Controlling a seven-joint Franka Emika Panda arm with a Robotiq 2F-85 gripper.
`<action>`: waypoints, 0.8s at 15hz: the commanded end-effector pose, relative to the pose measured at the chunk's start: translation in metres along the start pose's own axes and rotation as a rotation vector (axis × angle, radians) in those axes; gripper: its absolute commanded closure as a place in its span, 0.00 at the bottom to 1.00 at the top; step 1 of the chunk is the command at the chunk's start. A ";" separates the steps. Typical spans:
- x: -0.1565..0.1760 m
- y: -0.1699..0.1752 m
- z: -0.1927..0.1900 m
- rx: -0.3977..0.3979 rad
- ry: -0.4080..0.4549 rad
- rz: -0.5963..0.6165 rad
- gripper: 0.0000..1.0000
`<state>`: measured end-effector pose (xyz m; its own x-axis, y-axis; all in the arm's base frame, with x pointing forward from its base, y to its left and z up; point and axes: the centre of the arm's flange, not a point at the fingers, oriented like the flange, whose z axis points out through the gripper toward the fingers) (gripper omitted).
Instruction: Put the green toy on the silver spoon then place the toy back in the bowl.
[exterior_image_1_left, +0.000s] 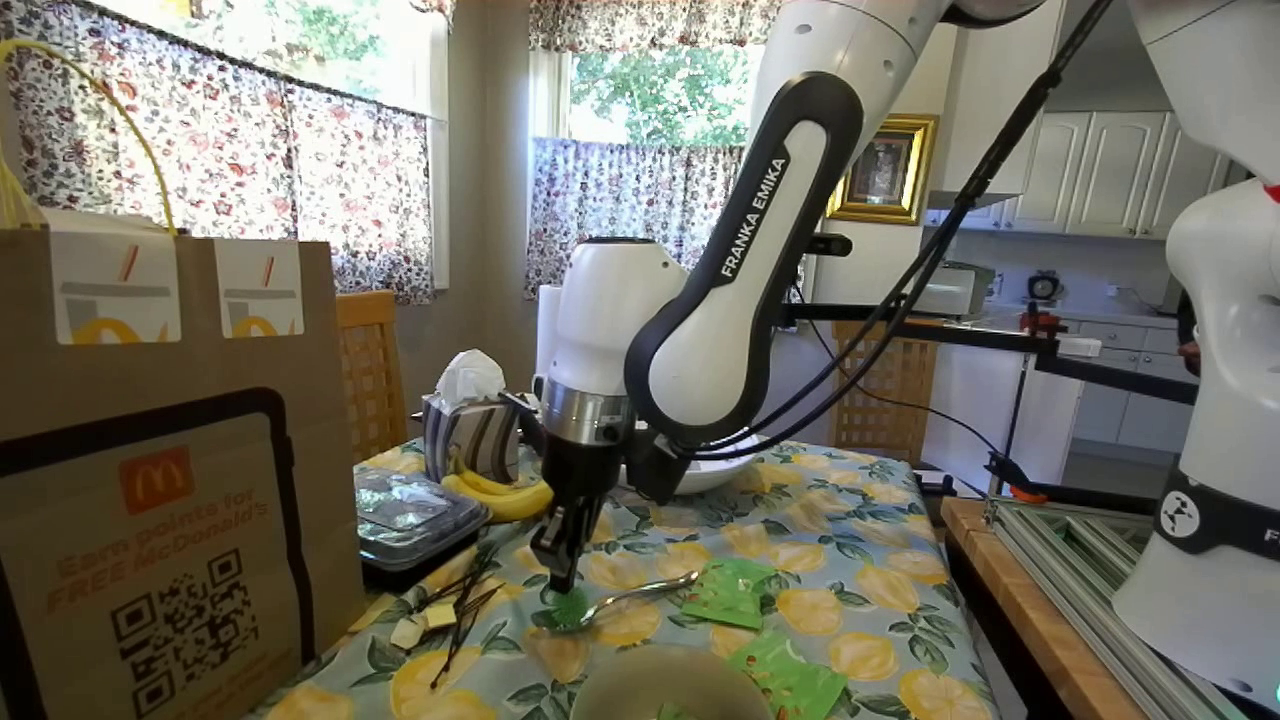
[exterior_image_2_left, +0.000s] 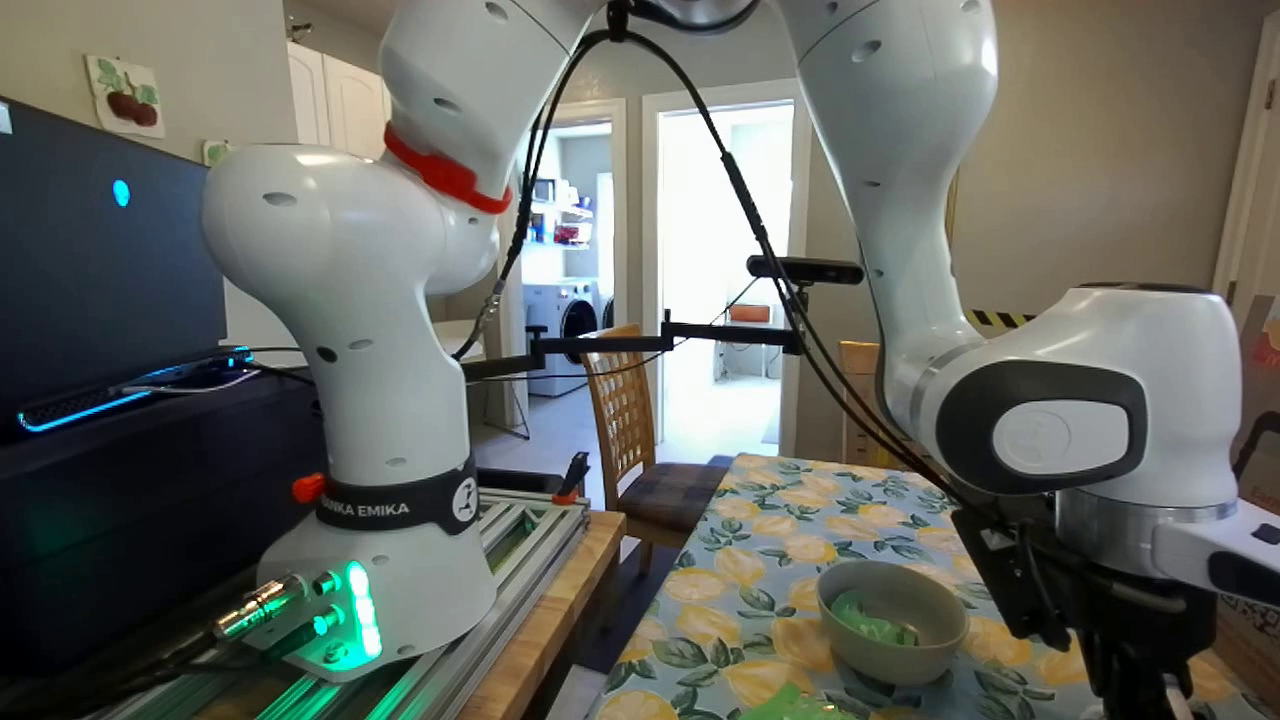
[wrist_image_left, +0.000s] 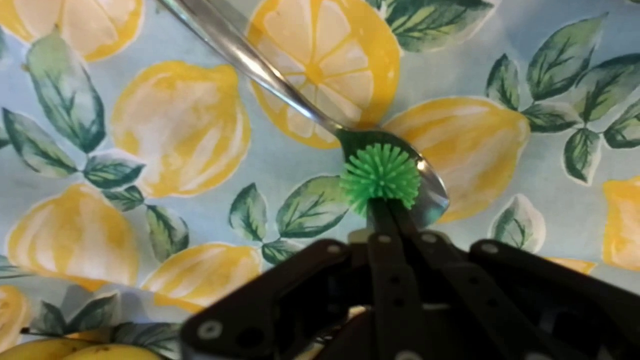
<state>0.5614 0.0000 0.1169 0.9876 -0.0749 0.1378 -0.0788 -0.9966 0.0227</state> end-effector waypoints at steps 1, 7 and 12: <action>0.008 -0.001 0.007 0.006 -0.006 -0.032 0.99; 0.006 -0.002 0.010 0.006 -0.014 -0.043 0.53; 0.001 -0.004 0.001 0.016 0.003 -0.026 0.16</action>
<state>0.5599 0.0009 0.1116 0.9904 -0.0495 0.1292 -0.0533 -0.9982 0.0259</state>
